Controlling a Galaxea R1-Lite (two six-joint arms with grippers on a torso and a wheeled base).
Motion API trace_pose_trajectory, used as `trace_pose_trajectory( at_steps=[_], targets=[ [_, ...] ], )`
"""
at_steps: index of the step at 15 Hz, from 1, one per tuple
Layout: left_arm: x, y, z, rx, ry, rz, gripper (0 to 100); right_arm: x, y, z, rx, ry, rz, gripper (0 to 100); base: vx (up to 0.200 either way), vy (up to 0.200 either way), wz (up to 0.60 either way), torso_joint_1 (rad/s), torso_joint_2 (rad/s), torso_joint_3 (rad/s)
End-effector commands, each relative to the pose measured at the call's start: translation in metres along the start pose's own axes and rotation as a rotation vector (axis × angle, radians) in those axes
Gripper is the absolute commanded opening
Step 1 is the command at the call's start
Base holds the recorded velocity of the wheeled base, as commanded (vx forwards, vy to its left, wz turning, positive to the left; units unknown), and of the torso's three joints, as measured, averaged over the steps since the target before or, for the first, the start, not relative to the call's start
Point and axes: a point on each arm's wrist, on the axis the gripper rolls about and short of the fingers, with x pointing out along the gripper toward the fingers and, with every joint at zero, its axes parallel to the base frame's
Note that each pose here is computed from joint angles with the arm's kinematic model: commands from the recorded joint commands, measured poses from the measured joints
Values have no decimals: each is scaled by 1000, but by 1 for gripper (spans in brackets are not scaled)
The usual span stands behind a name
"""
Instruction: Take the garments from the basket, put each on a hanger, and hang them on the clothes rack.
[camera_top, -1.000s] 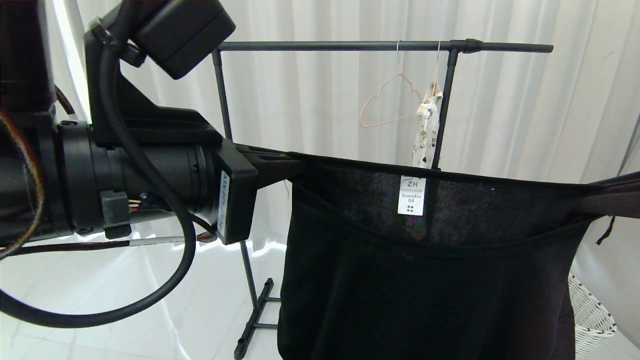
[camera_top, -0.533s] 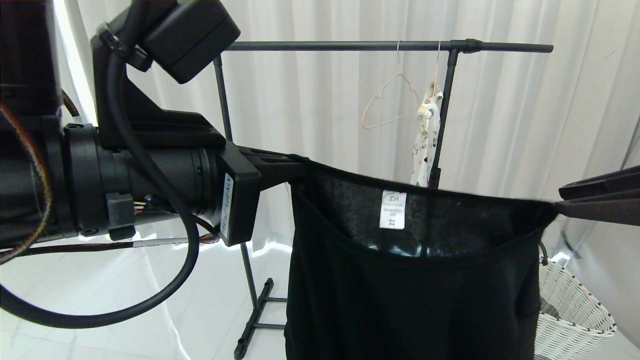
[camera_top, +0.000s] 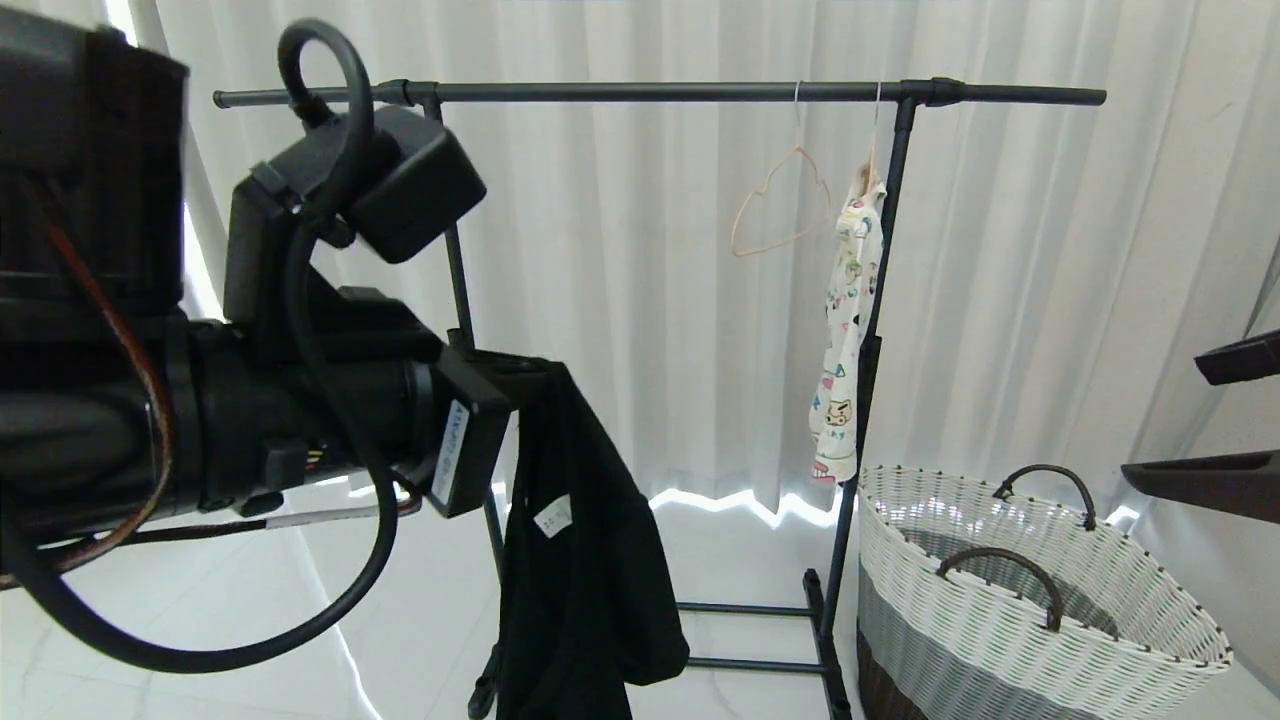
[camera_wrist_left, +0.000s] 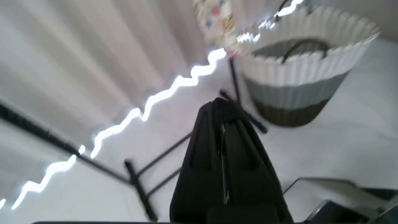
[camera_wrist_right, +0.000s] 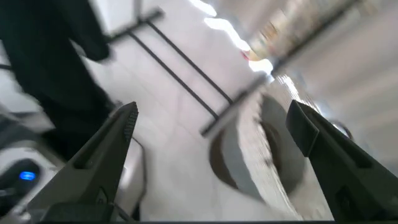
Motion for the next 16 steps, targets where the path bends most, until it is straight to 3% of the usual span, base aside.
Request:
trace_pose_trajectory(
  at_steps=[1, 5, 8, 11, 16],
  targets=[
    [-19, 12, -22, -28, 59, 70, 0, 12, -13, -15, 33, 115, -118, 100, 0, 0, 0, 0, 0, 0],
    [-56, 41, -69, -136, 147, 290, 0, 40, -27, -45, 14, 175, -302, 100, 0, 0, 0, 0, 0, 0],
    [-74, 57, -90, -220, 192, 452, 0, 65, -39, -62, 38, 132, -399, 100, 0, 0, 0, 0, 0, 0],
    [-83, 70, -105, -290, 235, 576, 0, 73, -45, -66, 64, 76, -434, 100, 0, 0, 0, 0, 0, 0],
    [-82, 69, -115, -305, 265, 572, 0, 70, -46, -68, 72, 72, -446, 100, 0, 0, 0, 0, 0, 0]
  ],
)
